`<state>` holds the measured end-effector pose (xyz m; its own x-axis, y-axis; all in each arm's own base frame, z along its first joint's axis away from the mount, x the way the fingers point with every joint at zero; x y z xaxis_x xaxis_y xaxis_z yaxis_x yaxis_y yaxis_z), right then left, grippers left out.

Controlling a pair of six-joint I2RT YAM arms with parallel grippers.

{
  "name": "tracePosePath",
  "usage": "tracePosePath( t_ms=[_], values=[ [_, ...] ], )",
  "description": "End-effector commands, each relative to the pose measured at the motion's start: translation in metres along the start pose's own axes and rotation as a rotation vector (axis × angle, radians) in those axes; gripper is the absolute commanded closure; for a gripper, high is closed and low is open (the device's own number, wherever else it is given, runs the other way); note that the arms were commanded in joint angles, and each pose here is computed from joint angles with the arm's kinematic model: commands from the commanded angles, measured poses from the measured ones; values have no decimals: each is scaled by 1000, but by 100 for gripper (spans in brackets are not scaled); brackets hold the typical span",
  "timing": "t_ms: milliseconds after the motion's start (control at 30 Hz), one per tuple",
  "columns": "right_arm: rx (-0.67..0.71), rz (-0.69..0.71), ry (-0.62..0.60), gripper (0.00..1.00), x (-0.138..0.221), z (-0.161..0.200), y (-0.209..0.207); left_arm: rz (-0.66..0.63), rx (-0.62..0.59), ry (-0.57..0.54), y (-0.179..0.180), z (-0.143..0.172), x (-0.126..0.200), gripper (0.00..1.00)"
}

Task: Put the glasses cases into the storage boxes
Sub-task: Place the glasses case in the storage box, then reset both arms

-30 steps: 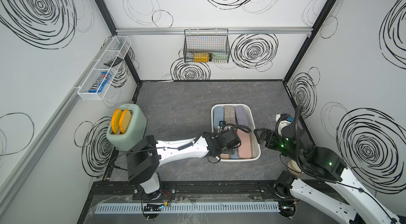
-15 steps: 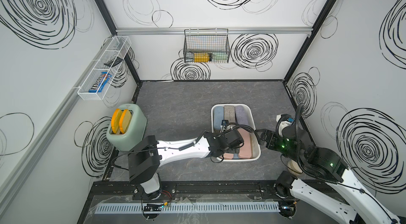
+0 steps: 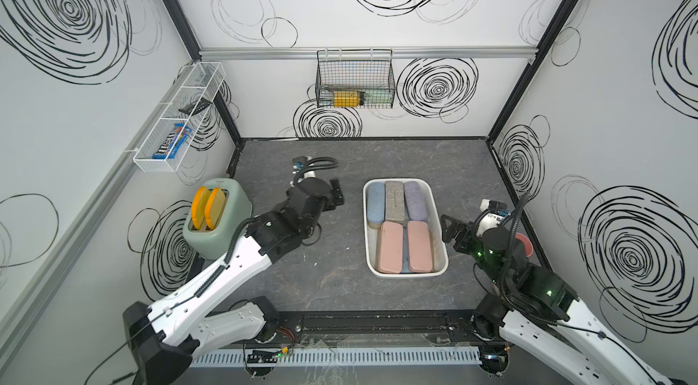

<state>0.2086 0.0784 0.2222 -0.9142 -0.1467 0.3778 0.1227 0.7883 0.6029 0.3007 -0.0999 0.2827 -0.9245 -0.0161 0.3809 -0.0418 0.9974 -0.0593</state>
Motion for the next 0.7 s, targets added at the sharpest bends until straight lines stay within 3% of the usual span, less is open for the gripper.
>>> tracePosePath(
  t_ms=[0,100,167,300,467,567,667],
  values=[
    [10,37,-221,3,-16,-29,-5,-99,-148,-211,47,-5,5,4],
    [61,203,-249,3,-47,-28,-36,-229,-105,-393,92,23,11,4],
    [48,290,-272,3,-63,-35,-59,-287,-73,-451,114,44,10,4],
    [21,425,-326,3,-83,-44,-111,-362,-143,-369,131,66,-12,4],
    [6,538,-360,3,-90,-65,-140,-307,-212,-219,127,75,-66,4],
    [116,498,-378,3,-101,-67,-136,-291,-192,-227,129,82,-83,4],
    [126,422,-354,3,-113,-52,-138,-273,-141,-318,130,85,-82,4]
  ],
)
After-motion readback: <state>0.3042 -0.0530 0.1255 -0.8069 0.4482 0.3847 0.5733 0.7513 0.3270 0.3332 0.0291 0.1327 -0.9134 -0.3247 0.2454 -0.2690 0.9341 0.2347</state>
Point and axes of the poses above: each gripper's point midway between its finger pads, its own x axis back along the fingers, its own y axis along the line the jaws close on, z = x × y, the point moved 1 cm from there along x, back along the fingers, and after that the axes turned 14 degrees about -x, right-handed, at the moved point
